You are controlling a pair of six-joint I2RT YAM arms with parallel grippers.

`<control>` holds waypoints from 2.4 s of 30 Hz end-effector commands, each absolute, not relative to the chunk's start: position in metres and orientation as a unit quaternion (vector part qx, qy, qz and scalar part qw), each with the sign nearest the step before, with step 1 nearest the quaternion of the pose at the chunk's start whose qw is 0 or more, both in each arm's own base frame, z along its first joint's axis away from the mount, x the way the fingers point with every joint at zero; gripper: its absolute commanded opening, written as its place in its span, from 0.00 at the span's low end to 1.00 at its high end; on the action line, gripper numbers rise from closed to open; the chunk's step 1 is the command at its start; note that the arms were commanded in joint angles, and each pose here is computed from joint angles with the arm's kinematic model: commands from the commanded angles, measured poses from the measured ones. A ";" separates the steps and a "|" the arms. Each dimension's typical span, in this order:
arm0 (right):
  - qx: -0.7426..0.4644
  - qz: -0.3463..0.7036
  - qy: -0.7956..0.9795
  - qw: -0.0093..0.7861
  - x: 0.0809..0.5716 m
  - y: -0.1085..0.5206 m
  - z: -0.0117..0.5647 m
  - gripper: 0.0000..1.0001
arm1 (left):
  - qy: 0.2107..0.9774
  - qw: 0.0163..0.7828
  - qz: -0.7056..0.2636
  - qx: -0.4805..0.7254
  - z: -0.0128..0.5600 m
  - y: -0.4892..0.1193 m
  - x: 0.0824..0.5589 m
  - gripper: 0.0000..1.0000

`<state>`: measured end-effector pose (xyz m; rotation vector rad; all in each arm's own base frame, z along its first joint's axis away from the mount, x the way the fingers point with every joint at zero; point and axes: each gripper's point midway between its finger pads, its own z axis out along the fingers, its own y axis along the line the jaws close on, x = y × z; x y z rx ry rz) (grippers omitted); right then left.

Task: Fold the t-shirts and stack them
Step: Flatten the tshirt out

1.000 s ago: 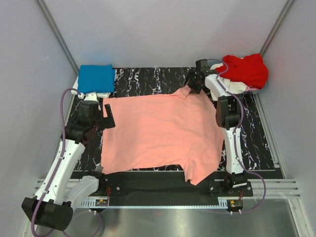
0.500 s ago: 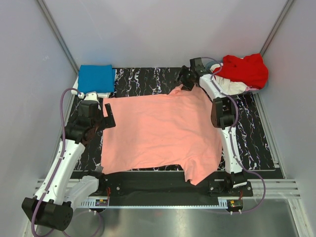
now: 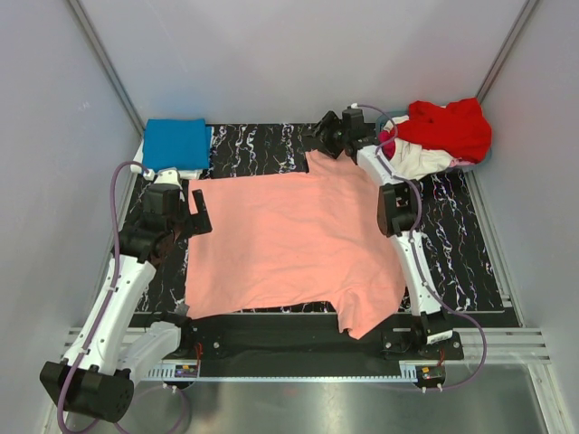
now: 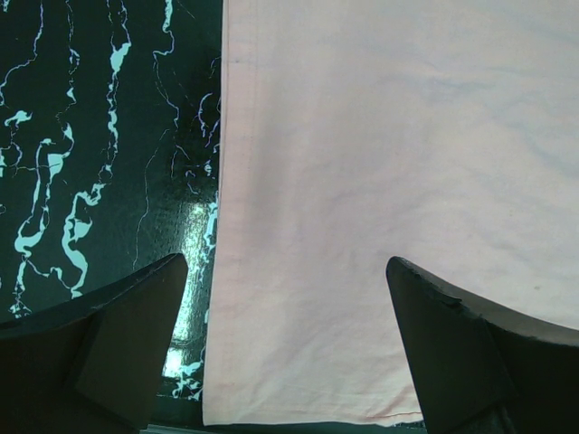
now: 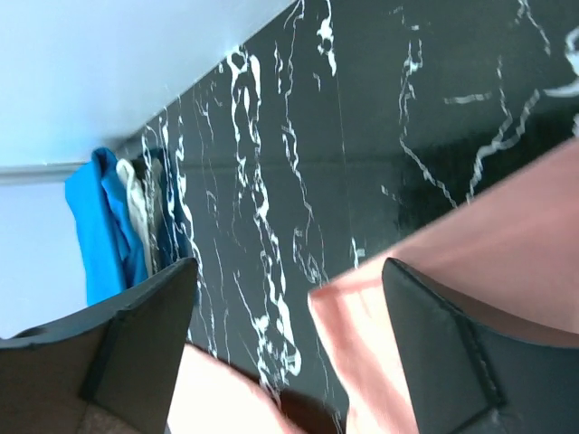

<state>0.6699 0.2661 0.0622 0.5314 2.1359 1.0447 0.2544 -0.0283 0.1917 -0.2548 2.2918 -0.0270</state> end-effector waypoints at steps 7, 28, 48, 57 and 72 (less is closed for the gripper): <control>0.130 0.337 0.805 0.471 0.614 0.207 0.255 1.00 | 0.909 0.405 -0.016 -0.094 0.188 -0.033 0.265 0.99; 0.121 0.071 0.958 0.250 0.464 0.124 0.093 1.00 | 0.957 0.218 -0.019 -0.190 0.052 -0.074 0.359 0.98; 0.146 -0.002 0.971 0.191 0.551 0.101 0.005 1.00 | 0.965 0.196 0.029 -0.172 0.017 -0.065 0.471 0.97; 0.125 0.129 0.948 0.264 0.571 0.137 0.092 1.00 | 0.953 0.244 0.032 -0.176 0.106 -0.054 0.435 0.95; 0.109 0.266 0.919 0.270 0.419 0.181 0.207 1.00 | 0.903 0.196 -0.046 -0.381 0.049 -0.044 0.193 0.90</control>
